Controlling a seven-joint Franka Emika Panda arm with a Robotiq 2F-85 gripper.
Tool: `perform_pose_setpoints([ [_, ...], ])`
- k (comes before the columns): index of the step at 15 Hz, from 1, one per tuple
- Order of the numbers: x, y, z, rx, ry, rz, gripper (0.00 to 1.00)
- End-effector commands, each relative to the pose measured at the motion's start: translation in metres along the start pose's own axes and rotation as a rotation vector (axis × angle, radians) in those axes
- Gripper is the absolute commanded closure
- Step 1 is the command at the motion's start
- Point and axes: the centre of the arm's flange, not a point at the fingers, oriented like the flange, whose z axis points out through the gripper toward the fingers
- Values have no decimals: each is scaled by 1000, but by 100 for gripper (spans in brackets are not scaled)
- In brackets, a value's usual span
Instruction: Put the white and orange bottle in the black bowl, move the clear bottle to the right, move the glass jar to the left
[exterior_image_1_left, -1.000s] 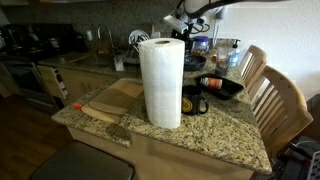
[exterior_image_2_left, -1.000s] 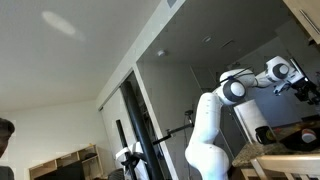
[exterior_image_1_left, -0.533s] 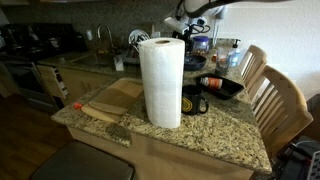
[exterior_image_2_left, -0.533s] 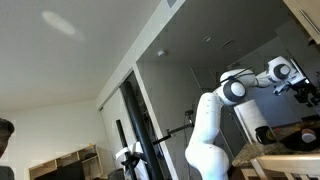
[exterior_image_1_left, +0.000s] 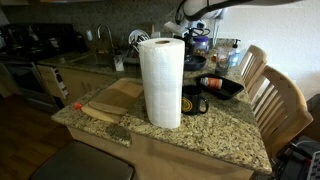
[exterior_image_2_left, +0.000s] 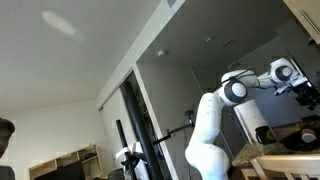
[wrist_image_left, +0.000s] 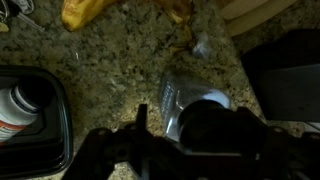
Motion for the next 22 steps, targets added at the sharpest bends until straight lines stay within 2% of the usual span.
perform_pose_setpoints([
  [1,0,0,0,-2,1,-1,41],
  [4,-1,-1,-2,7,1,-1,64],
  [9,0,-2,-4,22,31,0,66],
  [12,6,-3,-24,58,74,-4,66],
  [13,9,-3,-36,78,85,-11,66],
  [16,5,1,-108,133,46,-79,66],
  [18,5,7,-156,135,10,-146,66],
  [22,11,38,-229,-16,-81,-262,66],
])
